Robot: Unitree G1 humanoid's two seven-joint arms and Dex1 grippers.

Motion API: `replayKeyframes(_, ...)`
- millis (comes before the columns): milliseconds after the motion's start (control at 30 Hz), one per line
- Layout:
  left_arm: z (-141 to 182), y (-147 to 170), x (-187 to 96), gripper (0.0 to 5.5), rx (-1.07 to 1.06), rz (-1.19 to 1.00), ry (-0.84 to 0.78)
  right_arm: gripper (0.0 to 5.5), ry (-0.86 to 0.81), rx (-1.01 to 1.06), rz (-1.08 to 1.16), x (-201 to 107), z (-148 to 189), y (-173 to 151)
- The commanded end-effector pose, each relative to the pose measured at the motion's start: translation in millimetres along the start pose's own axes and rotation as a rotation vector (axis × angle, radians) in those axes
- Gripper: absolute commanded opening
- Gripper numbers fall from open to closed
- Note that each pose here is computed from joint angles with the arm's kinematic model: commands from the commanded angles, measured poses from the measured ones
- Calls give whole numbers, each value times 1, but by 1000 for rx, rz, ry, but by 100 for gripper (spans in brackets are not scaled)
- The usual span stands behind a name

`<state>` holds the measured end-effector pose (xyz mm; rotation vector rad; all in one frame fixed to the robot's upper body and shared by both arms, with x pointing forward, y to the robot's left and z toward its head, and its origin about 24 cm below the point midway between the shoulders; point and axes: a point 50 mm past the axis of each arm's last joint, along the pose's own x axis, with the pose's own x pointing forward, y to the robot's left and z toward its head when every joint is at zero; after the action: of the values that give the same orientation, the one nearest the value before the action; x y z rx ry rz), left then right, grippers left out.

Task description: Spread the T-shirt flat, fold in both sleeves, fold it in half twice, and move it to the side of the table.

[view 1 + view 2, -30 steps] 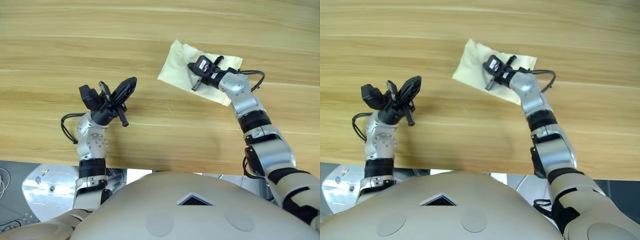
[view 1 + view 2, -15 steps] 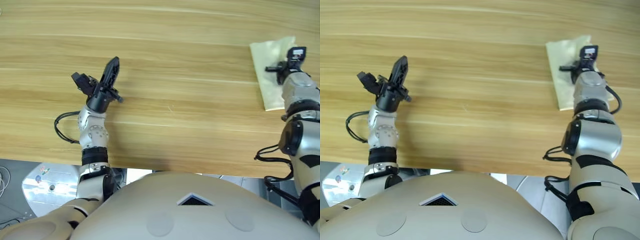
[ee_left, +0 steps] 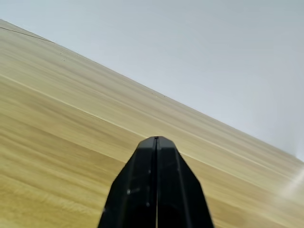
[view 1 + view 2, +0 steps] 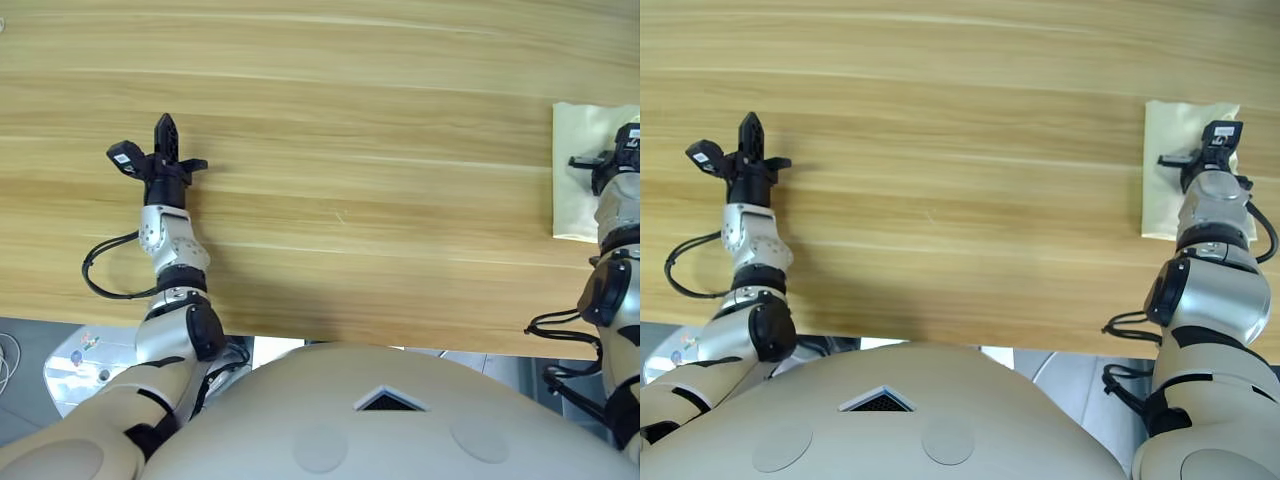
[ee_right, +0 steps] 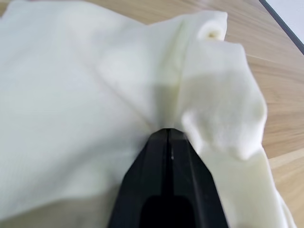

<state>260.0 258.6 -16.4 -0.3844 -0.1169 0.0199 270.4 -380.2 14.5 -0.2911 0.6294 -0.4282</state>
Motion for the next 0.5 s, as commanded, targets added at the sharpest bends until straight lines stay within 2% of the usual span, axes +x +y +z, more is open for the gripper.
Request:
replayKeyframes(33,-12,6,-12,0,-4,44,54,2,-21,-10,60,0,0,9)
replayKeyframes(233,-10,10,-17,0,9,43,38,2,-420,-63,69,-7,83,9)
replayKeyframes(333,-4,11,-21,0,6,20,2,2,-683,-249,-15,-31,121,24)
replayKeyframes(400,5,7,-19,0,40,-18,-42,2,-880,-464,-132,-55,138,58)
replayKeyframes(467,12,-2,-5,0,81,-50,-66,2,-1071,-662,-179,-78,142,121)
replayKeyframes(500,14,-7,6,0,110,-47,-58,2,-1131,-791,-154,-83,134,161)
